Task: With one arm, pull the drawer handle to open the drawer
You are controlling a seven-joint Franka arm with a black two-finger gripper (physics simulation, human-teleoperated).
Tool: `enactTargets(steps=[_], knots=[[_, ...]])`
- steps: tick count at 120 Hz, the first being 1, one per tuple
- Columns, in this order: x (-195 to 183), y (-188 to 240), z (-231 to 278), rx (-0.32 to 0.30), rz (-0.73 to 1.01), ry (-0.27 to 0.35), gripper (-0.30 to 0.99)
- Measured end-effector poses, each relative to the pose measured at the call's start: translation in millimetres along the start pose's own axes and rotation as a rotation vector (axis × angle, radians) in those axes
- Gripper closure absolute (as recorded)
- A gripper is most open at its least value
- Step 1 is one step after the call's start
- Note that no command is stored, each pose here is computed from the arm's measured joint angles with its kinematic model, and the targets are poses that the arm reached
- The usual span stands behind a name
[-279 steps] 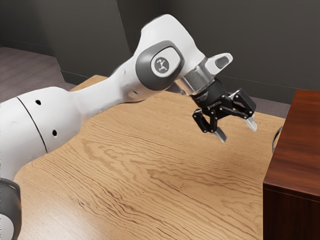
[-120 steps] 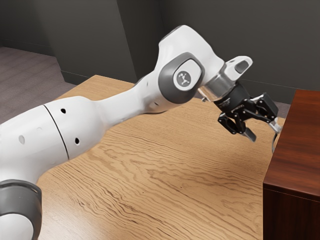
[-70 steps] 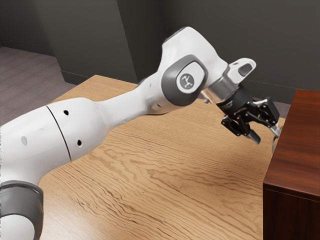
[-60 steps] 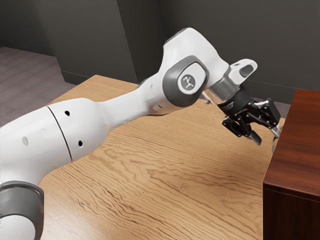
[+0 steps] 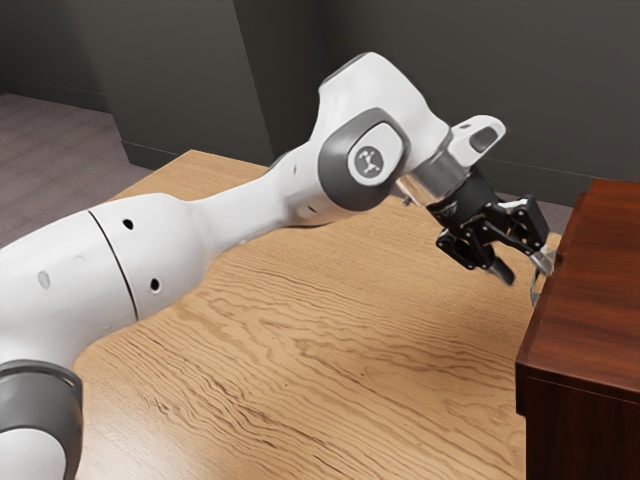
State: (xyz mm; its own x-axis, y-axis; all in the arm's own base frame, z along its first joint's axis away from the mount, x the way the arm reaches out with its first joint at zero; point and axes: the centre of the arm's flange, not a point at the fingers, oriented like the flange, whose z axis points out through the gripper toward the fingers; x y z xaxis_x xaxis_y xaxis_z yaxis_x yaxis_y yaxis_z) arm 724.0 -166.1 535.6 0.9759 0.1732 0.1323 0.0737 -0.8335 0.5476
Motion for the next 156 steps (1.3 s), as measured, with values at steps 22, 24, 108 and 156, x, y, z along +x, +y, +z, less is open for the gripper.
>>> enactTargets(steps=[22,24,108,156], knots=[[0,-5,-2,0.010,-0.004,-0.003,0.36],[0,-5,-2,0.011,-0.004,-0.004,0.36],[-3,-23,-22,0.047,-0.024,-0.033,0.37],[-7,-40,-45,0.093,-0.032,-0.073,0.37]])
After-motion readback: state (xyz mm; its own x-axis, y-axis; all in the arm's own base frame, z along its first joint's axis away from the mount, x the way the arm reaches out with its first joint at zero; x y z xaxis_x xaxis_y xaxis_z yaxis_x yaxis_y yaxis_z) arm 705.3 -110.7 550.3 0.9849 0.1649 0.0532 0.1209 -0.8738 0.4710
